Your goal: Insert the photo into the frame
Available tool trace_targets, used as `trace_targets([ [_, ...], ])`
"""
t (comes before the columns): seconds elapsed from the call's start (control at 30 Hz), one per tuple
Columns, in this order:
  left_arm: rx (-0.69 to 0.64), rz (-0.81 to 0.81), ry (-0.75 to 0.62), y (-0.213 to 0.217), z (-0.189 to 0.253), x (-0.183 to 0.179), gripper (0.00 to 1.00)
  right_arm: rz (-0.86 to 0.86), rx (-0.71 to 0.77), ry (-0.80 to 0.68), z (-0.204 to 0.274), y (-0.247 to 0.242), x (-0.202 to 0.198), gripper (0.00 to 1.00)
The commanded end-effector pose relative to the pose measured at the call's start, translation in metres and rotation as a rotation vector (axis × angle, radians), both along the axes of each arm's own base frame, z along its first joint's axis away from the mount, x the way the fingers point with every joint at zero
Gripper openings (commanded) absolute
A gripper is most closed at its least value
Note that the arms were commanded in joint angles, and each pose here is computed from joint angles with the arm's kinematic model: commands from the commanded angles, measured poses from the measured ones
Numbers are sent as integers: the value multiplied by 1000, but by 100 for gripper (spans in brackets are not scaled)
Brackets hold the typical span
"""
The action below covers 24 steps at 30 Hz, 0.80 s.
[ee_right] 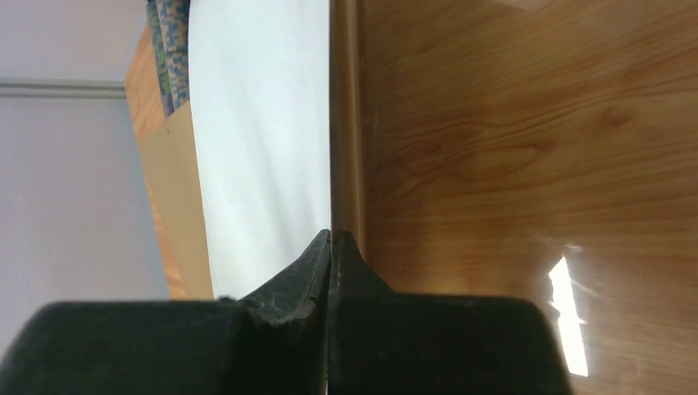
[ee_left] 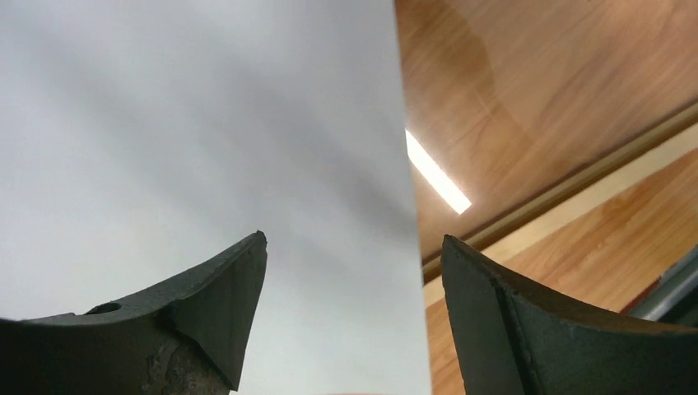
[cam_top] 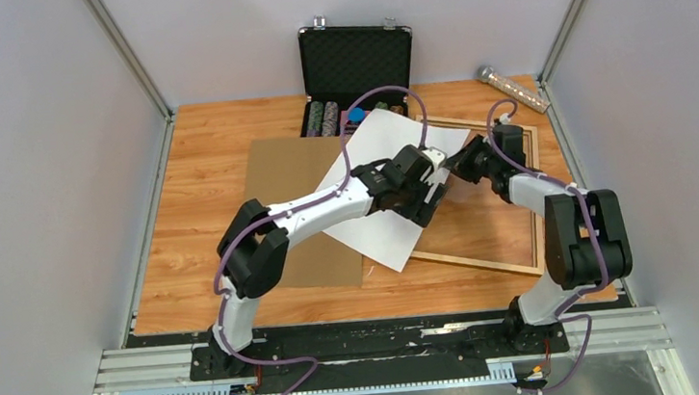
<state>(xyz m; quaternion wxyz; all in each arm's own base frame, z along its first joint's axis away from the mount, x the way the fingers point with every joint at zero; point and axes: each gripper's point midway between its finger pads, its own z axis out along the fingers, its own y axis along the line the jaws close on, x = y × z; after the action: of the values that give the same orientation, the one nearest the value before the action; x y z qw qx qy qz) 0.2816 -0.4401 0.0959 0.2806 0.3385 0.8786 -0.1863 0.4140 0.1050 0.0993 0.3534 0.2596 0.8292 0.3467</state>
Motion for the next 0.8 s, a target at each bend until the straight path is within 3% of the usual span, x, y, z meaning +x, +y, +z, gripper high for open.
trace_targets([
  [0.0, -140, -69, -135, 6, 82, -1, 86, -16, -37, -96, 30, -33, 7, 0],
  [0.37, -106, -158, -264, 45, 118, 7, 88, 138, -73, -71, 47, -73, -15, 0],
  [0.77, -99, -222, -299, 43, 128, 7, 88, 160, -202, 26, 50, -160, -31, 0],
])
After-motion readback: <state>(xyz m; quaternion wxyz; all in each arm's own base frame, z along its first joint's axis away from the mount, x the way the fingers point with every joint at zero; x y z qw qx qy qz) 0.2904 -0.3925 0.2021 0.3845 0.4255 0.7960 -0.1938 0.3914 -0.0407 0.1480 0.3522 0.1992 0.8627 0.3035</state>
